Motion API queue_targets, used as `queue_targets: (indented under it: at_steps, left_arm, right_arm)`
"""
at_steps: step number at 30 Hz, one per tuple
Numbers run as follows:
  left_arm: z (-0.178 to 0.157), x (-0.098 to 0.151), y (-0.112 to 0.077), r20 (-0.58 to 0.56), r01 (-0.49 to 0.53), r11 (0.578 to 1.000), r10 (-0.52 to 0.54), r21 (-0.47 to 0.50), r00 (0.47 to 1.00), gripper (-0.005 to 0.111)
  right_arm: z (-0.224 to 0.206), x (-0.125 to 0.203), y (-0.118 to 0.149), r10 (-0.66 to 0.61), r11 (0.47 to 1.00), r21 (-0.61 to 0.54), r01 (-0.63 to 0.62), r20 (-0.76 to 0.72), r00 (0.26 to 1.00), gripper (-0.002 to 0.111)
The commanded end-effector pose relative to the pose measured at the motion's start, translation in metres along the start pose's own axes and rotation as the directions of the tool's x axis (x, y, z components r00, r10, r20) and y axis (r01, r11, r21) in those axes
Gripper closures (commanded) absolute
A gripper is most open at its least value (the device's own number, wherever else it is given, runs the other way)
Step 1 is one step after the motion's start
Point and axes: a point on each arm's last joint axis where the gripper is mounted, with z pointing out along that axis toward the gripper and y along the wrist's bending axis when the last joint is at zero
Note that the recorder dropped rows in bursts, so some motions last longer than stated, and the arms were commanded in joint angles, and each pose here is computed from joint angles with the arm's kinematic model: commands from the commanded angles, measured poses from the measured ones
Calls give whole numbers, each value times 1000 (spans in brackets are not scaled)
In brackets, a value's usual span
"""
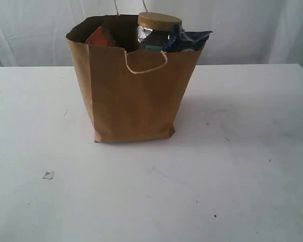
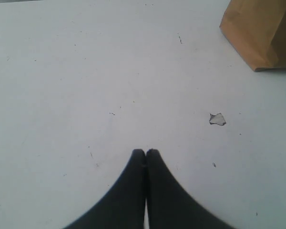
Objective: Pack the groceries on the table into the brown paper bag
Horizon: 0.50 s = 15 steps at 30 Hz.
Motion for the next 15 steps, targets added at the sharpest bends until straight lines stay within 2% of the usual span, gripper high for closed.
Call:
queue_targets:
  at_steps: [1, 15]
  left_arm:
    - [0, 1, 0, -1, 8, 1000, -8, 2, 1000, 107]
    - [0, -1, 0, 24, 8, 1000, -8, -1, 1000, 107]
  right_arm:
    - [0, 1, 0, -4, 1000, 6, 4, 7, 1000, 108]
    - [0, 1, 0, -4, 1000, 6, 4, 7, 1000, 108]
